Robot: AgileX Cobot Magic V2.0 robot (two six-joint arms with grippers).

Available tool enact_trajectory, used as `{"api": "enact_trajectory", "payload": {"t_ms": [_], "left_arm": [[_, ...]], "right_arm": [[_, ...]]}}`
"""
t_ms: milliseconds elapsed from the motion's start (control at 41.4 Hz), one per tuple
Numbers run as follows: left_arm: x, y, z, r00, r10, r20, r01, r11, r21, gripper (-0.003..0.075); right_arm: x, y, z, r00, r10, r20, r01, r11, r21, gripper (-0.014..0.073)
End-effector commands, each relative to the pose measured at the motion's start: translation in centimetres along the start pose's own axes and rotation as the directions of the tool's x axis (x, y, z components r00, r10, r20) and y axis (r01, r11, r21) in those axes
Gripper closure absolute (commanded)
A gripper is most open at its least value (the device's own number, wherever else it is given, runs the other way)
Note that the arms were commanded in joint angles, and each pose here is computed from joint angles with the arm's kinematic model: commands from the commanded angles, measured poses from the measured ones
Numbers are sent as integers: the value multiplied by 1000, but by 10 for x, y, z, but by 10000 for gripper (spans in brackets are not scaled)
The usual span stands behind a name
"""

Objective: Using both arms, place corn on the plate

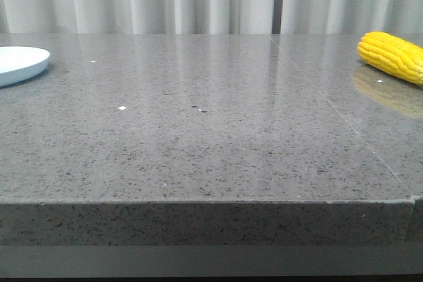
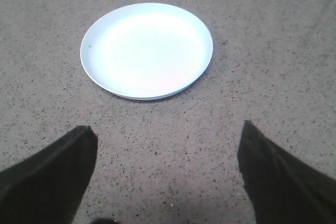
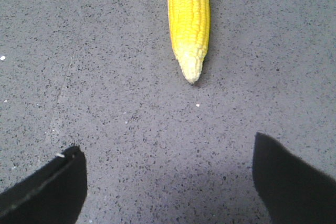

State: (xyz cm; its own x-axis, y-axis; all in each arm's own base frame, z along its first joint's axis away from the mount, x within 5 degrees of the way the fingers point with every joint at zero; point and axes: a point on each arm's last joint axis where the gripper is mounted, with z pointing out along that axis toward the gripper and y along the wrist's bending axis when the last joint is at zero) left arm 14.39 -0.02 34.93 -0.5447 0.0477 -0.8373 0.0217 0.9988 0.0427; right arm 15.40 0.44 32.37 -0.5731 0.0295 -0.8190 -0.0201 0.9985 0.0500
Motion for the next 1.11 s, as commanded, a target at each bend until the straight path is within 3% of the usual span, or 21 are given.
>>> {"api": "enact_trajectory", "payload": {"t_ms": [0,217,338,580,870,1087], "left_arm": [[-20,1,-3,999,16,47,-16,1000,-7,166],[-37,3,15,999,37,-38,-38,999,-23,166],[-43,9,37,984,63,-168,-73,996,-56,166],[-54,49,82,953,-86,-291,40,986,-161,166],[-66,86,137,917,-265,-299,272,962,-18,167],[-77,101,173,903,-293,-313,306,952,-11,167]], "right_arm": [[-15,-1,-6,995,-18,93,17,1000,12,-69],[-15,-1,-6,995,-18,93,17,1000,12,-69],[-15,-1,-6,995,-18,93,17,1000,12,-69],[-15,-1,-6,995,-18,93,17,1000,12,-69],[-15,-1,-6,995,-18,93,17,1000,12,-69],[-15,-1,-6,995,-18,93,17,1000,12,-69]]}}
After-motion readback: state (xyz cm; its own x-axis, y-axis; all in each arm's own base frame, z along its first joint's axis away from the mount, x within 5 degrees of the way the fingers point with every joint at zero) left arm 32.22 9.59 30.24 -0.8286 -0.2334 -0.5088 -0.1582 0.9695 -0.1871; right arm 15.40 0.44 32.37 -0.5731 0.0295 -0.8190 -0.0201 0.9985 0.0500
